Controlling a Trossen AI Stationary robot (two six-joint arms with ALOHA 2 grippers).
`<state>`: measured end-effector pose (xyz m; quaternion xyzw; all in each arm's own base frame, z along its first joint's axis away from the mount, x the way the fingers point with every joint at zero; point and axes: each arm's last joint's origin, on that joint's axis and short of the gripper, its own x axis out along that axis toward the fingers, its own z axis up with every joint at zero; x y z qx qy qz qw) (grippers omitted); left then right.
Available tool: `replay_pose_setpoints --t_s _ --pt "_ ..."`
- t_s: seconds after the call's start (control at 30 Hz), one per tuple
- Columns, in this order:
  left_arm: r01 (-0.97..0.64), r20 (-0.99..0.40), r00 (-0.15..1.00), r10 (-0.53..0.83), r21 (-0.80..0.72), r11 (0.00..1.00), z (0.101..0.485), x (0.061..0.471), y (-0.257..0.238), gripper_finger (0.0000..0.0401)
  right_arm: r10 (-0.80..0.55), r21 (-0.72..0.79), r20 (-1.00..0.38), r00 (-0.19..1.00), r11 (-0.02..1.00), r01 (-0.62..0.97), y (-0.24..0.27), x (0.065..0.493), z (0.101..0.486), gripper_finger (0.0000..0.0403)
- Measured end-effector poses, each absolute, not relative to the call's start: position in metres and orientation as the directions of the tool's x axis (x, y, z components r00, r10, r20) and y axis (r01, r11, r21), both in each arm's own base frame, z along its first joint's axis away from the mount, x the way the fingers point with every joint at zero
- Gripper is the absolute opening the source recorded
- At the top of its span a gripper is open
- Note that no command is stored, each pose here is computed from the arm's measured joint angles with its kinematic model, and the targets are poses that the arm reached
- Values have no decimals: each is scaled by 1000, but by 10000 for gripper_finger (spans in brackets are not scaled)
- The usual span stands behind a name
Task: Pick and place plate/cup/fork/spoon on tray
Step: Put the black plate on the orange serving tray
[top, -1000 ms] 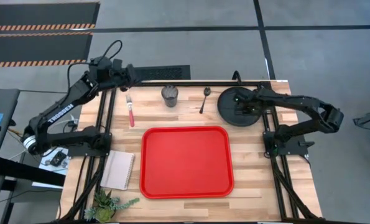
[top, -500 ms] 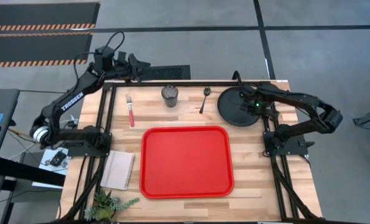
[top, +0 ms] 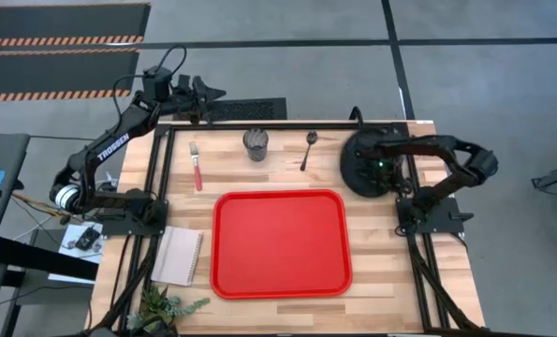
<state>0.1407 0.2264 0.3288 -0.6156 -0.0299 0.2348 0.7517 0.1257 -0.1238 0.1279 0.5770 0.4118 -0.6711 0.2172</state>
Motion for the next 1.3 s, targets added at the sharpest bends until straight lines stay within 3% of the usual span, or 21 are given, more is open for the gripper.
replay_pose_setpoints --t_s 0.2,0.5,0.67,1.03,1.3 --pt "-319 -245 885 395 -939 132 329 141 227 261 156 -282 -959 -235 -565 775 -119 128 124 177" --pt "-329 -249 878 410 -934 138 328 141 227 261 71 -195 -979 -189 -588 785 -124 128 133 62" --pt "-328 -248 879 406 -934 139 329 141 227 261 -24 -56 -996 -88 -600 798 -132 137 138 8" --pt "-366 -254 864 435 -910 196 328 140 228 261 -105 62 -995 0 -591 804 -142 146 144 3" --pt "-384 -259 849 460 -901 203 328 140 229 261 -69 71 -997 40 -532 844 -139 150 144 5"
